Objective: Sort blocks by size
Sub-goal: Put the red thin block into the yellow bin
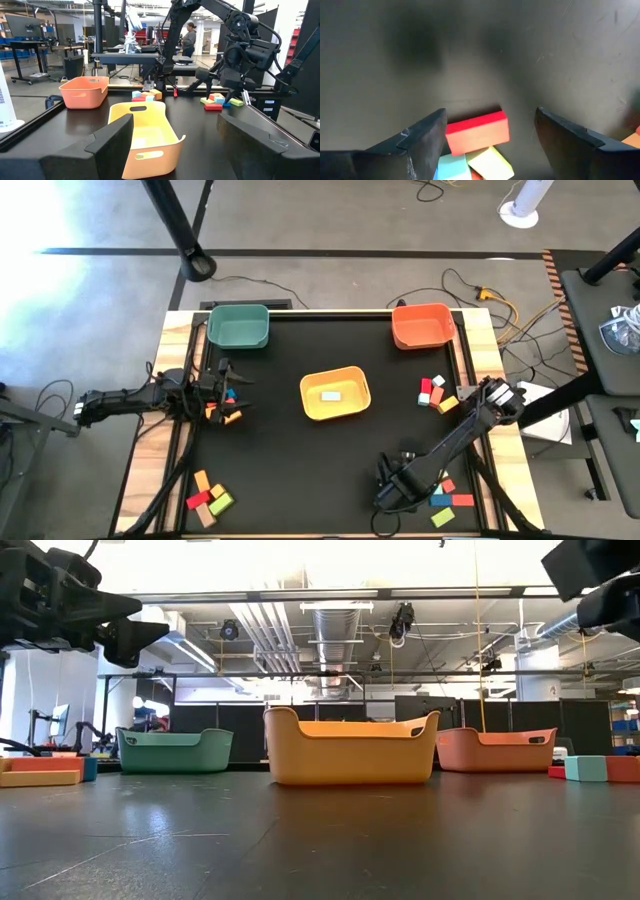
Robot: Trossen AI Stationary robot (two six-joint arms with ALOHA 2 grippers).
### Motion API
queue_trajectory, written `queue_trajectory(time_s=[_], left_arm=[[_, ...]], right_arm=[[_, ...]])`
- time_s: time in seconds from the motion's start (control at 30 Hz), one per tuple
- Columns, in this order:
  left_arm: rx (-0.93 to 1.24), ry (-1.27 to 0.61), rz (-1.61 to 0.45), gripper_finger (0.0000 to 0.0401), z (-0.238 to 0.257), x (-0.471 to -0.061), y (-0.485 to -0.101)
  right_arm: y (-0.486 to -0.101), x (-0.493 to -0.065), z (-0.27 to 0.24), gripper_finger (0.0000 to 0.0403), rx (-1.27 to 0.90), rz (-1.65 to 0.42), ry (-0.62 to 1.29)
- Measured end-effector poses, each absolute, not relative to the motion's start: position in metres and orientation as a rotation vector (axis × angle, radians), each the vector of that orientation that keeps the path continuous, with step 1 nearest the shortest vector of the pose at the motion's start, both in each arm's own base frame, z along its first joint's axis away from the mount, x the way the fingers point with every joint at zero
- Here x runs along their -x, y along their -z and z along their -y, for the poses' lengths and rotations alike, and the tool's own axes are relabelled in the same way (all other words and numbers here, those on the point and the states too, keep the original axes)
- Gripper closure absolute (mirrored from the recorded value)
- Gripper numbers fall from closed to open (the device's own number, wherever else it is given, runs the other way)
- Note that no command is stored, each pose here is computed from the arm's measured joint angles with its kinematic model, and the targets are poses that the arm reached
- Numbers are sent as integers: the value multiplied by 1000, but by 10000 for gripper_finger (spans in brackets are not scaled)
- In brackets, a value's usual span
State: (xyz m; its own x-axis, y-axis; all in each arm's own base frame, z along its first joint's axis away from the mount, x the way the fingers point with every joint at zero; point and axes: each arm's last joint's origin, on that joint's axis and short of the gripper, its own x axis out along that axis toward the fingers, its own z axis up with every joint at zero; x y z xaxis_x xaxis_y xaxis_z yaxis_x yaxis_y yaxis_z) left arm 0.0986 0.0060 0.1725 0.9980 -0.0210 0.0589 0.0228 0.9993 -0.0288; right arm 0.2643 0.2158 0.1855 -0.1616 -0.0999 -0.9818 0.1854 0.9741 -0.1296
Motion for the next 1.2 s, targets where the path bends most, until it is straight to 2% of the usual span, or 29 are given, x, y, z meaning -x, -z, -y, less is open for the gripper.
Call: queue_trajectory(time_s=[0.53,0.9,1.2], left_arm=[[29,22,59,127,-6,-99,-172],[29,22,59,127,-6,-99,-172],[29,22,59,127,-6,-99,-173]], right_arm=[[-175,-251,-217,114,-87,-1837,207],[-170,-245,-218,58,-35,-1859,172],[-151,-238,-220,54,-23,-1837,125]])
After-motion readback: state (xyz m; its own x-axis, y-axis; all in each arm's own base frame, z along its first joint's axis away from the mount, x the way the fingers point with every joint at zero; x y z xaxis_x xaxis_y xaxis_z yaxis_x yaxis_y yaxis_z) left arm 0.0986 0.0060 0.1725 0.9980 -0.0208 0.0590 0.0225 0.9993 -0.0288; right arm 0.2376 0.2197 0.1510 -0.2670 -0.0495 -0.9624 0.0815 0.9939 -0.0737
